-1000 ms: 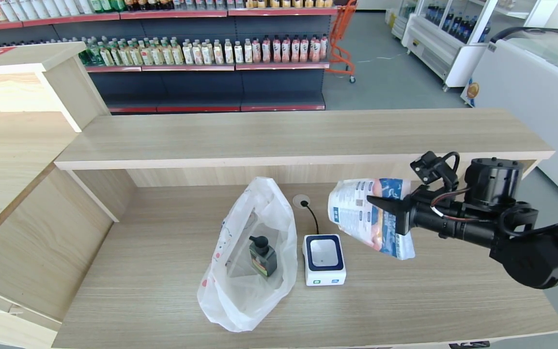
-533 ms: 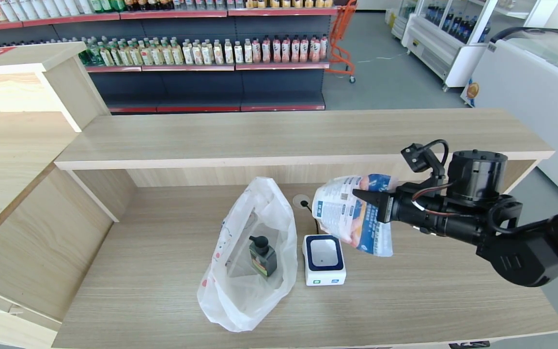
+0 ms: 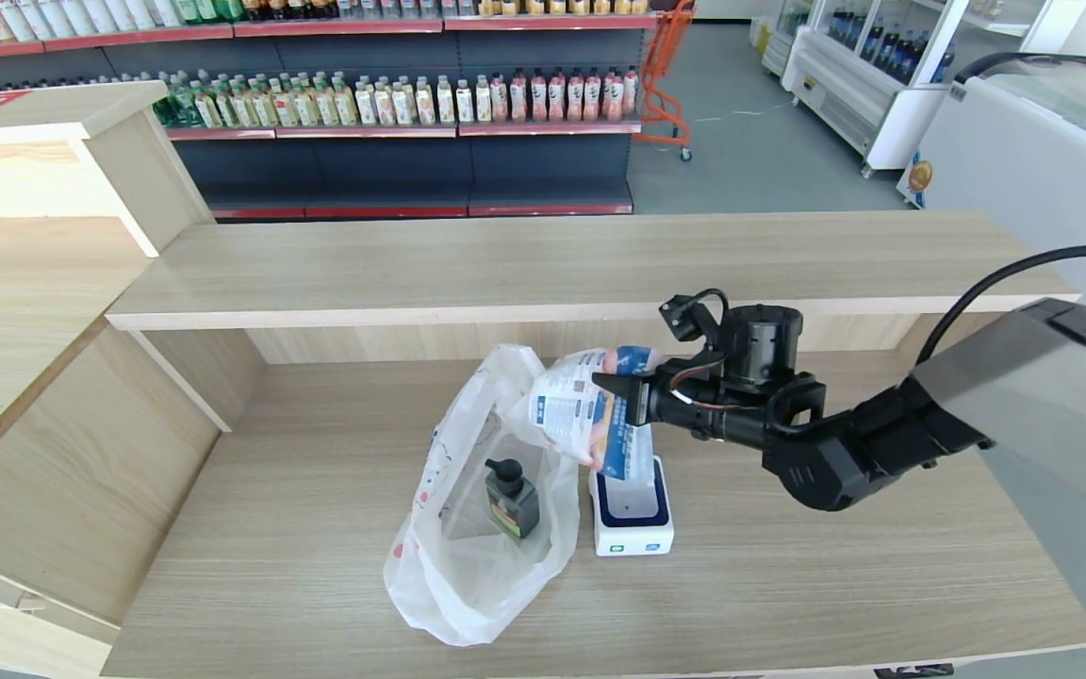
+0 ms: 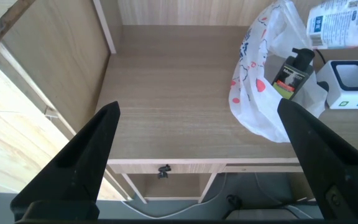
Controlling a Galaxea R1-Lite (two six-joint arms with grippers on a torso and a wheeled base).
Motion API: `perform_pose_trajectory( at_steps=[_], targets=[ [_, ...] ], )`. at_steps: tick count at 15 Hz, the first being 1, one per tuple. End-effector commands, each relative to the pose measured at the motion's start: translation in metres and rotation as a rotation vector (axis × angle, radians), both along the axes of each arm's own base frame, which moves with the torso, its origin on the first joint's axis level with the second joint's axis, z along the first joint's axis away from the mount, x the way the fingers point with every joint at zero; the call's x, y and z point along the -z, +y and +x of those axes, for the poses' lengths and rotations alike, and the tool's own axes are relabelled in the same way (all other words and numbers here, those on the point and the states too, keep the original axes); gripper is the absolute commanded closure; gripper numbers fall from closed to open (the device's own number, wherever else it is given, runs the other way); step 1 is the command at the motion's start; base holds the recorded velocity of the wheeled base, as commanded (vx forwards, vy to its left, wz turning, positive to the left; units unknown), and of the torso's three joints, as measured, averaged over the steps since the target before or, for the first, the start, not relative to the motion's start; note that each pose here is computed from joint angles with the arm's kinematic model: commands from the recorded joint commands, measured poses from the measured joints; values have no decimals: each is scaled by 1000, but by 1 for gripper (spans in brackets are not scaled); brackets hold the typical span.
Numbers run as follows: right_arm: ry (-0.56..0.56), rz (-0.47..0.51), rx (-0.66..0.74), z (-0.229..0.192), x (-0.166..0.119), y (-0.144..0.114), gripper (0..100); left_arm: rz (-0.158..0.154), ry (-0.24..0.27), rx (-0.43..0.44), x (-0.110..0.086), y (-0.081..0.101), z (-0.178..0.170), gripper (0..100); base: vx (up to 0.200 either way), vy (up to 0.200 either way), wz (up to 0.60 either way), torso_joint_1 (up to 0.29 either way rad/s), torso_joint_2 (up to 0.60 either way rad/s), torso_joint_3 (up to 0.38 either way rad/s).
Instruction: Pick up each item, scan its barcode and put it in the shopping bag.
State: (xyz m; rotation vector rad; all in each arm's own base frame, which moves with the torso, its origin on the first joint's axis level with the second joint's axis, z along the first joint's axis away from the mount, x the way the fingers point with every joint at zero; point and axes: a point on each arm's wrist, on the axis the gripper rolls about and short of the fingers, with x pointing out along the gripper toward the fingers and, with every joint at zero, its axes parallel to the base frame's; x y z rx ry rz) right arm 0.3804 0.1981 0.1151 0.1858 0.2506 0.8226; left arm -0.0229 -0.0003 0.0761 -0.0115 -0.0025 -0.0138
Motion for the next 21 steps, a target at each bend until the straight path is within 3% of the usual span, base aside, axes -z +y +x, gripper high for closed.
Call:
perform_pose_trajectory(
  at_steps=[1,7,18,19,21],
  targets=[
    [40,-18,-28,6,23,14,100,-1,-1,0,0,0,0,0,0,0,0,0,0,0],
    [23,-79,-87,12,49,31,100,-1,-1,0,0,0,0,0,0,0,0,0,0,0],
    [1,-106,-101,20,66,37,100,-1,-1,0,0,0,0,0,0,0,0,0,0,0],
    [-1,-98,-99,22,63,38,0,-1,-1,0,0,0,0,0,0,0,0,0,0,0],
    [0,-45,-93,26,51,42,0,-1,-1,0,0,0,0,0,0,0,0,0,0,0]
  ],
)
